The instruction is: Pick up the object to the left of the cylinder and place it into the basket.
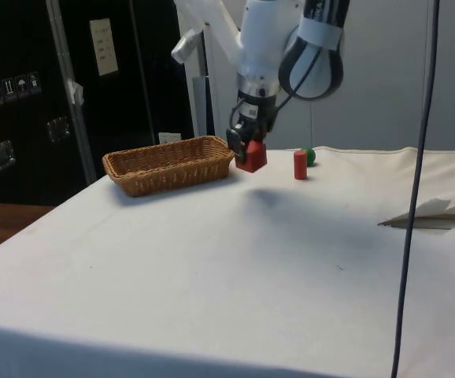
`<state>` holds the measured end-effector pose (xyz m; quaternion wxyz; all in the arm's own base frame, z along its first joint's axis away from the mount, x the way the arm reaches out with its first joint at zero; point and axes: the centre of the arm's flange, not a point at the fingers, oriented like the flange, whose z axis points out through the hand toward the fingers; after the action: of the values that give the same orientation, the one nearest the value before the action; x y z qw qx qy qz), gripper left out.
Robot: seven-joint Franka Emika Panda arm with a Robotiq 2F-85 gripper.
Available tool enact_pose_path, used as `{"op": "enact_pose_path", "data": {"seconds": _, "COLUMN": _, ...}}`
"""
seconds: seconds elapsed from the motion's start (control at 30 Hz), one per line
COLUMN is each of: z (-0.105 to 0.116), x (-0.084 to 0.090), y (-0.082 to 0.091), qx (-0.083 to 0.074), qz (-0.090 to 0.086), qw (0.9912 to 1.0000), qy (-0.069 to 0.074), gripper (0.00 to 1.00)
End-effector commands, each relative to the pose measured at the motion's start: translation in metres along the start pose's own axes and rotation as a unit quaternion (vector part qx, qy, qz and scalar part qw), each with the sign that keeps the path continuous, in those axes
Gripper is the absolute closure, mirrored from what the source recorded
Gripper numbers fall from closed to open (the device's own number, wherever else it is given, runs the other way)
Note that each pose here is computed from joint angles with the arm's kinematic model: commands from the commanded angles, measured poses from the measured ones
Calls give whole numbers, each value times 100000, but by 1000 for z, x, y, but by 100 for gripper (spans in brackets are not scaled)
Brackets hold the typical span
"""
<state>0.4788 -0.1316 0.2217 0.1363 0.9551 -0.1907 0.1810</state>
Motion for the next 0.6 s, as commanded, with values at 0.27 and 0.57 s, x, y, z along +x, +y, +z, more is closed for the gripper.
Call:
{"op": "enact_pose_path", "data": {"seconds": 0.27, "z": -13, "x": 22, "y": 9, "qx": 353, "qz": 737, "qw": 99985, "qy": 1542, "gripper": 97}}
{"op": "enact_pose_path", "data": {"seconds": 0.57, "z": -23, "x": 38, "y": 14, "qx": 1135, "qz": 1960, "qw": 99914, "qy": 3480, "gripper": 97}}
